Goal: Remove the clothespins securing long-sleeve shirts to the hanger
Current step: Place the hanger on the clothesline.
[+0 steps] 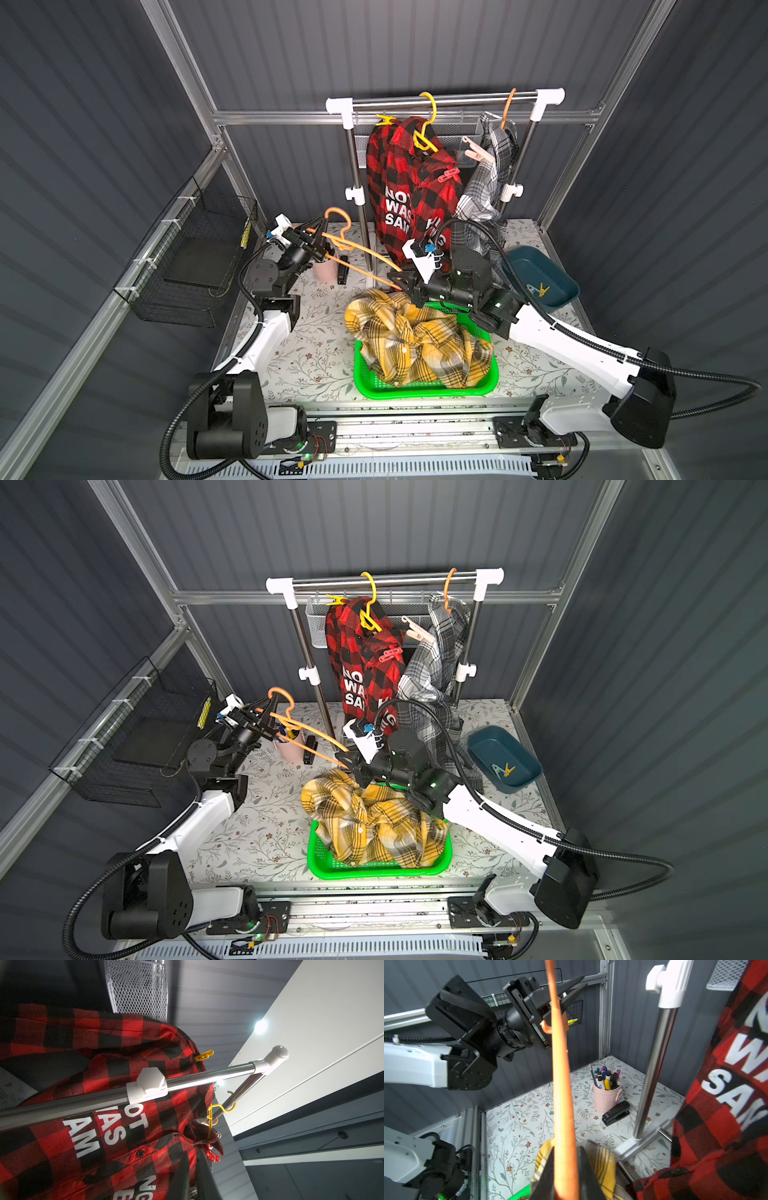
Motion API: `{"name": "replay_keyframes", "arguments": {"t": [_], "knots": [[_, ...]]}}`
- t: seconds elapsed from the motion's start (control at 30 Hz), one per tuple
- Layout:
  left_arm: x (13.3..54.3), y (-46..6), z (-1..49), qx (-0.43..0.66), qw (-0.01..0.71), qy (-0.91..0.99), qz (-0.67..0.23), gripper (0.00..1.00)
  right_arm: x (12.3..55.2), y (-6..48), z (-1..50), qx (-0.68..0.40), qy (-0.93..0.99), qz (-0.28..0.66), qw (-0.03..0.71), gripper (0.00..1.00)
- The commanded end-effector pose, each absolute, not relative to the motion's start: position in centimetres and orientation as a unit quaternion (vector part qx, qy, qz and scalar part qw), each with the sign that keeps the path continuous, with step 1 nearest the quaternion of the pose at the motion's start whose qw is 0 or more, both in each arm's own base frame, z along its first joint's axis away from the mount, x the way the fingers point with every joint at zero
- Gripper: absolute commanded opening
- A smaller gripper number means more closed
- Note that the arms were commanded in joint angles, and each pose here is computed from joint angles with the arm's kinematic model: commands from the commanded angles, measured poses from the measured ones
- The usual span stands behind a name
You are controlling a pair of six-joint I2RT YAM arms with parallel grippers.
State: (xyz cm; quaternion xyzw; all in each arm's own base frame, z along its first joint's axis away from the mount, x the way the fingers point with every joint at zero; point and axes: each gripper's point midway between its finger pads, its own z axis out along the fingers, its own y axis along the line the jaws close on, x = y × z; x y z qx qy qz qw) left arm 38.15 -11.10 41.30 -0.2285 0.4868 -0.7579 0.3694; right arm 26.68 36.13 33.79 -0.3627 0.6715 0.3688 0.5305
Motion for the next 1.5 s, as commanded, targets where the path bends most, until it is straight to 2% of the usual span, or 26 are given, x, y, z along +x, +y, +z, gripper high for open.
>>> {"name": "replay_keyframes", "arguments": {"t": [0.0, 0.1, 0.33, 0.6, 0.73, 1.03, 1.47], "knots": [[36.6, -11.5, 44.2, -0.174, 0.384, 0.471, -0.775, 0.52, 27.0, 33.9, 36.2, -0.319, 0.690, 0.340, 0.553, 0.00], [36.2, -11.9, 45.0, -0.148, 0.399, 0.480, -0.767, 0.77, 25.1, 32.2, 38.4, -0.304, 0.698, 0.311, 0.568, 0.00], [35.8, -12.4, 45.0, -0.105, 0.468, 0.554, -0.680, 0.99, 22.3, 26.6, 41.2, -0.262, 0.742, 0.237, 0.570, 0.00], [34.5, -8.6, 43.2, -0.116, 0.591, 0.665, -0.442, 1.00, 21.2, 23.7, 45.3, -0.242, 0.758, 0.192, 0.575, 0.00], [33.7, -6.9, 42.7, -0.125, 0.617, 0.681, -0.373, 1.00, 22.4, 23.8, 47.0, -0.235, 0.762, 0.151, 0.585, 0.00], [33.4, -6.1, 40.6, -0.135, 0.610, 0.705, -0.336, 1.00, 24.3, 23.4, 51.8, -0.207, 0.745, 0.117, 0.624, 0.00], [33.4, -6.1, 38.6, -0.137, 0.592, 0.724, -0.326, 1.00, 29.8, 27.5, 56.2, -0.216, 0.713, 0.116, 0.658, 0.00]]}}
